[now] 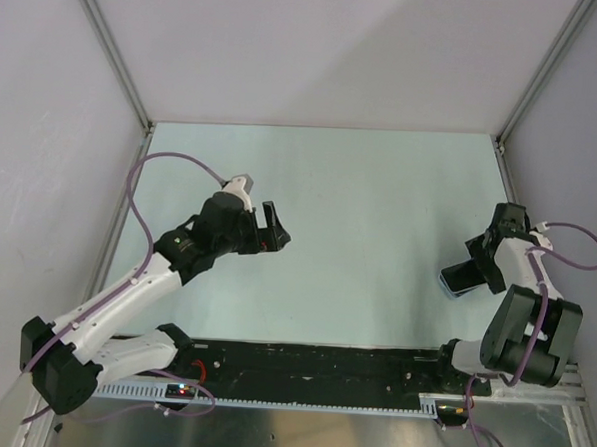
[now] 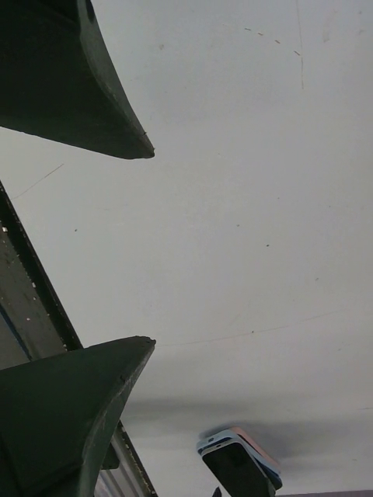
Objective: Put the phone into the phone case
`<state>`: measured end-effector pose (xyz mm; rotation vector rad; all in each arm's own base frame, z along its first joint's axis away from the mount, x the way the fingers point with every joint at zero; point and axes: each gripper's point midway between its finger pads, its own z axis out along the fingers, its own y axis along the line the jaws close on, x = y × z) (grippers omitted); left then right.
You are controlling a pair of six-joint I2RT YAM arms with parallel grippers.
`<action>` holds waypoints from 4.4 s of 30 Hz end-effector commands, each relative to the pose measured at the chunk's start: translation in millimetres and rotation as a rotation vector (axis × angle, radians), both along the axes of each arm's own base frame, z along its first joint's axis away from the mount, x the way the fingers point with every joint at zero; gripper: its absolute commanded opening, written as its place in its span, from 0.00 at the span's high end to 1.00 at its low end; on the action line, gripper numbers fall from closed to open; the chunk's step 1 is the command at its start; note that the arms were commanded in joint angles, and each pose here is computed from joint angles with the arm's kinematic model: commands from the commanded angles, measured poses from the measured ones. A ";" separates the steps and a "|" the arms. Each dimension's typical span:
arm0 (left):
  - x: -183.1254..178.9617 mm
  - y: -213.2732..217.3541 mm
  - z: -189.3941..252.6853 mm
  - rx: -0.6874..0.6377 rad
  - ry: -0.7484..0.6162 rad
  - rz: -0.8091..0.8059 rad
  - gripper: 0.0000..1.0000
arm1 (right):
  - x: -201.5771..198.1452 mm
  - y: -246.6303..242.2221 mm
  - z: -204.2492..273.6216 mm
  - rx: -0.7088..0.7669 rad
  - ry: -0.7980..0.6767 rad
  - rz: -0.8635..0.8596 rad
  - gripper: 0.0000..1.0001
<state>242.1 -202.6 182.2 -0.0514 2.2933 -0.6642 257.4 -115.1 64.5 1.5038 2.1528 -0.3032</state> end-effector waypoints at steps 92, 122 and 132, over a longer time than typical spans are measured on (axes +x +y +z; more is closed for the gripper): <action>24.1 -44.3 -30.1 0.051 0.086 -0.009 0.00 | 104.9 169.5 27.9 -0.014 0.107 0.823 0.68; 17.7 24.8 -17.0 0.036 0.015 0.143 0.02 | 124.0 426.2 -21.6 0.100 0.088 1.142 0.65; 15.7 29.3 -10.7 0.026 -0.001 0.149 0.02 | 120.5 427.3 -7.8 0.030 0.063 1.140 0.08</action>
